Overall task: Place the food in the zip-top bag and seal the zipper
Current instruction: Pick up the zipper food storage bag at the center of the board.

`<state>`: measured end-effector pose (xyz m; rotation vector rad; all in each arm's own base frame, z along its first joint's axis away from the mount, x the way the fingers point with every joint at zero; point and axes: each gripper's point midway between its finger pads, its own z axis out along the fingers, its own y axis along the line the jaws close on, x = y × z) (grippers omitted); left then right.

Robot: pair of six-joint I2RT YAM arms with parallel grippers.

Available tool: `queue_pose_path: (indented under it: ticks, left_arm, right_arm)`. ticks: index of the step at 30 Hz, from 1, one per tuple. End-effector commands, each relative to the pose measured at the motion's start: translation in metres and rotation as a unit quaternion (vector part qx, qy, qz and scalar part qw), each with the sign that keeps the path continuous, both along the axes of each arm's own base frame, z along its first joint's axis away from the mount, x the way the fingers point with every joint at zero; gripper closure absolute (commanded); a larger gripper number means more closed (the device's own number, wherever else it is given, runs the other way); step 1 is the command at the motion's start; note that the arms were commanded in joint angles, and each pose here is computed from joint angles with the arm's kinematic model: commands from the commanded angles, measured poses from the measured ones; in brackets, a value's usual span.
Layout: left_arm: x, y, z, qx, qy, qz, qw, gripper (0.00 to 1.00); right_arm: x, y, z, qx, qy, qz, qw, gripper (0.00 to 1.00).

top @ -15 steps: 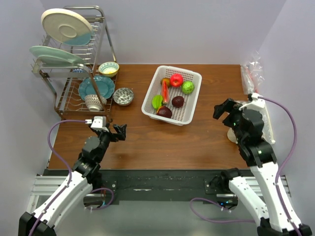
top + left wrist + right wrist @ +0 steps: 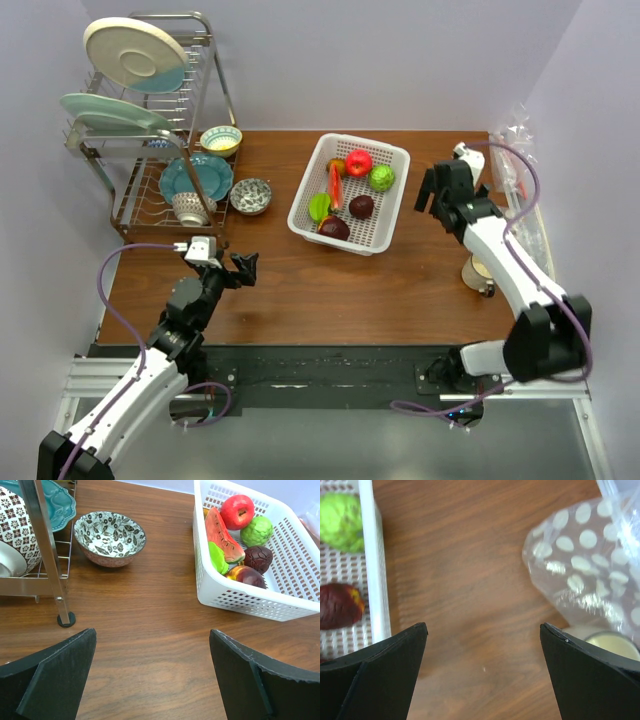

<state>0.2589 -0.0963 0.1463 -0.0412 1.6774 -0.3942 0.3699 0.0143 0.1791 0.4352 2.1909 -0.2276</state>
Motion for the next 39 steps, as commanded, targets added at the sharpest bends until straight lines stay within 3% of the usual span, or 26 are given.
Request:
queue_pose_path:
  ticks: [1, 12, 17, 20, 23, 24, 28, 32, 34, 36, 37, 39]
  left_arm:
    - [0.002, -0.007, 0.017, -0.012, -0.026, -0.014, 1.0, 0.0]
    - [0.003, -0.007, 0.014, -0.01, -0.022, -0.014, 1.0, 0.0]
    - [0.003, -0.007, 0.014, -0.009, -0.022, -0.014, 1.0, 0.0]
    - [0.003, -0.006, 0.014, -0.009, -0.022, -0.012, 1.0, 0.0]
    - [0.003, -0.006, 0.014, -0.008, -0.021, -0.011, 1.0, 0.0]
    - [0.003, -0.006, 0.014, -0.009, -0.02, -0.01, 1.0, 0.0]
    - [0.003, -0.004, 0.015, -0.01, -0.021, -0.006, 1.0, 0.0]
    - [0.002, -0.005, 0.017, -0.022, -0.022, -0.007, 1.0, 0.0]
    - [0.002, -0.004, 0.016, -0.035, -0.013, 0.0, 0.999, 0.0]
    - [0.002, -0.003, 0.019, -0.077, -0.002, 0.018, 0.997, 0.0]
    - [0.002, -0.003, 0.021, -0.092, 0.001, 0.02, 0.996, 0.0]
    - [0.0, -0.013, 0.03, -0.126, 0.0, -0.002, 0.992, 0.0]
  right_arm:
    - [0.028, -0.034, 0.012, -0.077, 0.002, -0.054, 0.996, 0.02]
    - [0.046, -0.086, -0.077, -0.087, 0.067, -0.138, 0.984, 0.11]
    - [0.046, -0.101, -0.11, -0.074, 0.098, -0.159, 0.98, 0.25]
    - [0.042, -0.105, -0.124, -0.068, 0.109, -0.173, 0.977, 0.41]
    - [0.04, -0.107, -0.12, -0.069, 0.101, -0.18, 0.976, 0.9]
    - [0.039, -0.11, -0.112, -0.074, 0.096, -0.186, 0.975, 1.0]
    - [0.04, -0.101, -0.039, -0.086, 0.027, -0.158, 0.983, 1.0]
    - [0.043, -0.053, 0.037, -0.056, -0.051, -0.053, 0.996, 1.0]
    - [0.046, -0.007, 0.071, 0.012, -0.095, 0.043, 0.994, 1.0]
    - [0.036, 0.031, 0.114, 0.083, -0.15, 0.127, 0.977, 1.0]
    - [0.026, 0.076, 0.135, 0.147, -0.166, 0.233, 0.947, 1.0]
    - [0.001, 0.128, 0.184, 0.196, -0.215, 0.355, 0.889, 1.0]
